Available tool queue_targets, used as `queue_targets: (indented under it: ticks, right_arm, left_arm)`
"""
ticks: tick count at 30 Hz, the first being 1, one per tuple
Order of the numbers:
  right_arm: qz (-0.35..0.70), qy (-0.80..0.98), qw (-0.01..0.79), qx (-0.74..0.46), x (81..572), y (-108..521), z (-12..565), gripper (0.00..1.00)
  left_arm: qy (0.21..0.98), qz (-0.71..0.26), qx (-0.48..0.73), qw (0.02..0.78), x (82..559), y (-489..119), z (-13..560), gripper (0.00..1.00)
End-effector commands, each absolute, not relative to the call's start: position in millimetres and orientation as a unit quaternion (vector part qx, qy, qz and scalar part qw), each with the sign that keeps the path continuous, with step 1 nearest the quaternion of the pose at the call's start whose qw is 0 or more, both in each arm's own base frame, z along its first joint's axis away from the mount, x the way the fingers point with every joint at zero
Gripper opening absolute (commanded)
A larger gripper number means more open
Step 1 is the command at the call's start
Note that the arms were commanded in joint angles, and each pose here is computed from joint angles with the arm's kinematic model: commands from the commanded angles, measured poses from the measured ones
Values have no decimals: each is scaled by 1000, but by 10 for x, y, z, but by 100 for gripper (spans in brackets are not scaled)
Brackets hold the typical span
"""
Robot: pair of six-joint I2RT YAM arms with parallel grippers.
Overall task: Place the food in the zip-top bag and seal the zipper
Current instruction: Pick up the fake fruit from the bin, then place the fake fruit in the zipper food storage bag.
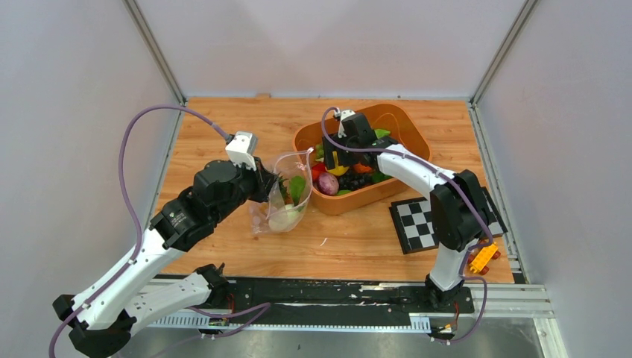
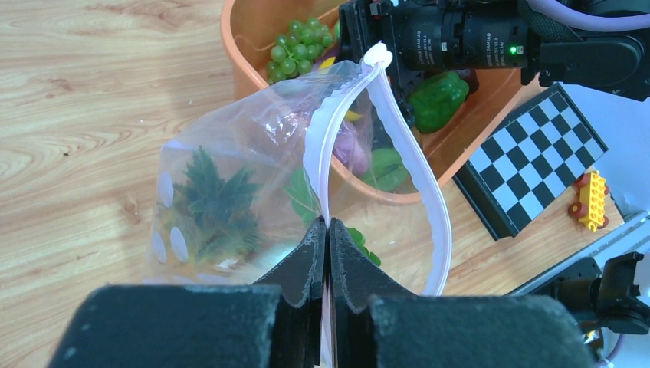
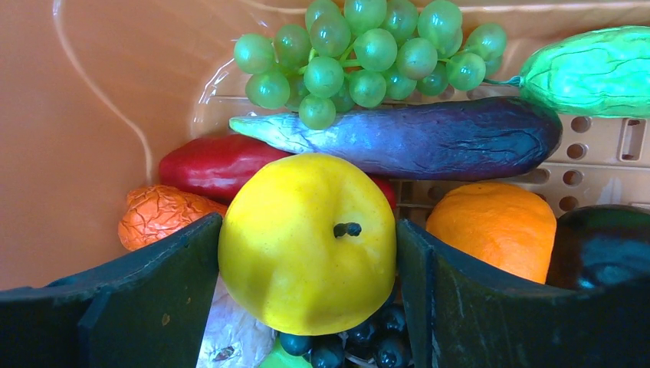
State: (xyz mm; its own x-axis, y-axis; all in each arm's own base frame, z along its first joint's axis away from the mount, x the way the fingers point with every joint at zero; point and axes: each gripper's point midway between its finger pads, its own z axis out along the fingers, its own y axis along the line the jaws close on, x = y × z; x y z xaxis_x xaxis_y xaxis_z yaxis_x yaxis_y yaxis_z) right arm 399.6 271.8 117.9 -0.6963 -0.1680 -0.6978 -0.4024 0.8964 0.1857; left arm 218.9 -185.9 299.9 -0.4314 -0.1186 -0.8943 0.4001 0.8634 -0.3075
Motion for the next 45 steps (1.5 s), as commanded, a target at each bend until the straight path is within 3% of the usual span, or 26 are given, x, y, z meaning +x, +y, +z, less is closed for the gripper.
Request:
queue_targets:
  ticks: [1,23,38,45]
  right_arm:
    - [190,890,382,-158,3976,2750,1494,59]
    - [310,805,474,-175,3519,2797,2571,57]
    - [492,621,541,-284,2596,2985,3645,56]
    - [492,588,532,-359,2291,3186,3694,56]
  left_arm:
    - [804,-245,85,535,2206,-1844,3057,8]
    - [801,-254,86,536,2207,-1877,3088,8]
    - [802,-258,90,532,2246,-1954,3046,8]
    - [802,-263,91,528,2238,-1974,3032,7]
